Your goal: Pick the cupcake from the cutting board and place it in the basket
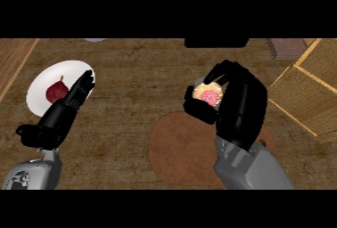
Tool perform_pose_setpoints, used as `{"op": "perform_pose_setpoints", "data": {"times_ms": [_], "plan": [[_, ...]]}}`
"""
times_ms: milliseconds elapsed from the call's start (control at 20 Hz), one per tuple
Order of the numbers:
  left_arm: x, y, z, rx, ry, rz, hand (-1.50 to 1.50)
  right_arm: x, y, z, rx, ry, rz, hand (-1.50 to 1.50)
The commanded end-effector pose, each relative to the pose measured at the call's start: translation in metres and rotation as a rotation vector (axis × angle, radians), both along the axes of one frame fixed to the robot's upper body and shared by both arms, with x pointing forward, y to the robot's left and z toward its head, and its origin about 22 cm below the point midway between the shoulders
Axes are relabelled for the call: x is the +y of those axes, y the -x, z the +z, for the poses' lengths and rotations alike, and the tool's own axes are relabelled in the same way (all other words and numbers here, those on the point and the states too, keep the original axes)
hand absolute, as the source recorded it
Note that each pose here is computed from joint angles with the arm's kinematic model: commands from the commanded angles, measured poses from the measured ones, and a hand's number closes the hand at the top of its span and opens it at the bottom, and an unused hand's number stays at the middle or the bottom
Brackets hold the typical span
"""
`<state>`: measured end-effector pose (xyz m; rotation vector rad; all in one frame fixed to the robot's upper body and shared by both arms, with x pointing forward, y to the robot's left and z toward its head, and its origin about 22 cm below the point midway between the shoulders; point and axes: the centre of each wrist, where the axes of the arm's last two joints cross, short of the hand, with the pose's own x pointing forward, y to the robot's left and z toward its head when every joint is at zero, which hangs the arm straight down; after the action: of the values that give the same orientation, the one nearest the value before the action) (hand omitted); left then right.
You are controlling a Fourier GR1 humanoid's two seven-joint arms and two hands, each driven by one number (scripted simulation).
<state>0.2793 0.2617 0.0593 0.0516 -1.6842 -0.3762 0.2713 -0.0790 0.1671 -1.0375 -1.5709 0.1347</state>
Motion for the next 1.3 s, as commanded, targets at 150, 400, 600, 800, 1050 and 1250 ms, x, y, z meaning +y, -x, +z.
{"op": "perform_pose_setpoints", "data": {"times_ms": [150,400,600,800,1050,1250], "plan": [[0.021,-0.004,0.004,-0.005,0.022,-0.003,0.0,-0.022,-0.014,0.033,0.079,0.033,-0.214,1.5],[0.006,-0.003,-0.006,-0.015,0.009,-0.01,0.0,-0.059,-0.059,0.061,0.052,-0.011,-0.277,1.5],[0.012,-0.011,0.004,-0.005,0.015,-0.007,0.0,-0.06,-0.07,0.078,0.013,0.008,-0.363,1.5],[0.004,0.005,-0.008,-0.002,0.009,-0.008,0.0,-0.12,-0.084,0.086,-0.072,-0.024,-0.433,1.5],[0.005,0.009,-0.009,0.006,-0.01,-0.008,0.0,-0.161,-0.1,0.084,-0.115,-0.031,-0.561,1.5],[0.024,-0.01,0.0,-0.007,0.003,0.001,0.0,-0.179,-0.1,0.077,-0.106,-0.054,-0.571,1.5]]}}
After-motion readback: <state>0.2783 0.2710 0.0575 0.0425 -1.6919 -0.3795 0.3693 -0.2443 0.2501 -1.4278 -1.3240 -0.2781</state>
